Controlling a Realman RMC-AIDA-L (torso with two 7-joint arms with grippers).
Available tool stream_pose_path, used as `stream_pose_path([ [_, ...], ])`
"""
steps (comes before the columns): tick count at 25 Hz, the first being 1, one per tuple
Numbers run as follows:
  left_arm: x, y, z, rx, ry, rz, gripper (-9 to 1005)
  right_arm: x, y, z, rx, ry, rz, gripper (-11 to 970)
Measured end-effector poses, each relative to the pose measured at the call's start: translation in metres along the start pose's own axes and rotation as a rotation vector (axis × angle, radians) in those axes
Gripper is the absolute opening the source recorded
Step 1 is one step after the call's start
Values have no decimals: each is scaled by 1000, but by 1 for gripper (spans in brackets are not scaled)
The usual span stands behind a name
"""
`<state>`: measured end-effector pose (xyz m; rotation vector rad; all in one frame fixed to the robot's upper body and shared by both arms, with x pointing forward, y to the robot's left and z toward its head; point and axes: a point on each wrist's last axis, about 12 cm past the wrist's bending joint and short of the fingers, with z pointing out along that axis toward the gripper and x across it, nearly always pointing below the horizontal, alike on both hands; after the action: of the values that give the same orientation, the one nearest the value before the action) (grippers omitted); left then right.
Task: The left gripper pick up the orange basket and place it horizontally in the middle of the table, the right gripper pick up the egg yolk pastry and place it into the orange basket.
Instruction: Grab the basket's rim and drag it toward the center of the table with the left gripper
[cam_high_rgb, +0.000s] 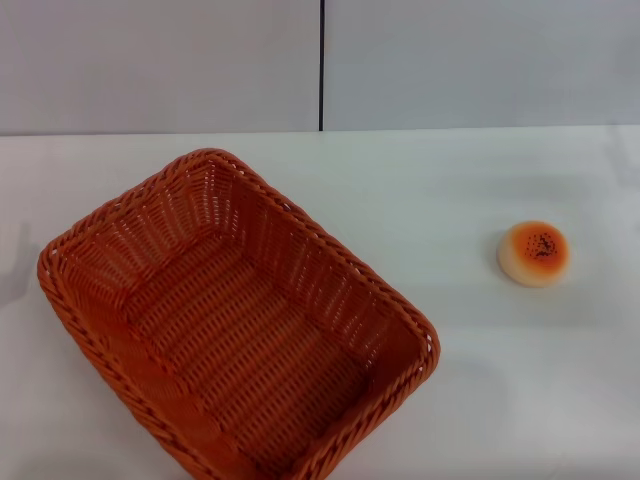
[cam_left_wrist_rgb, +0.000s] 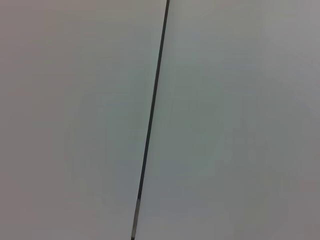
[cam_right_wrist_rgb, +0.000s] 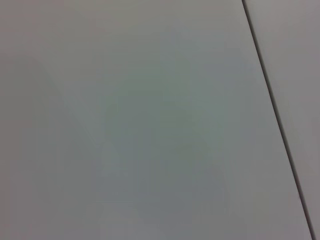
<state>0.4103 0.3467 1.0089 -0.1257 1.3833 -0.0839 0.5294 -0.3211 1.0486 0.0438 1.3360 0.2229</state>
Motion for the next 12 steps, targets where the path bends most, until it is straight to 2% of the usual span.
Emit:
stream_pose_path([
  [12, 5, -7, 9, 9, 29, -15, 799, -5, -8, -3, -4, -9, -35, 733],
])
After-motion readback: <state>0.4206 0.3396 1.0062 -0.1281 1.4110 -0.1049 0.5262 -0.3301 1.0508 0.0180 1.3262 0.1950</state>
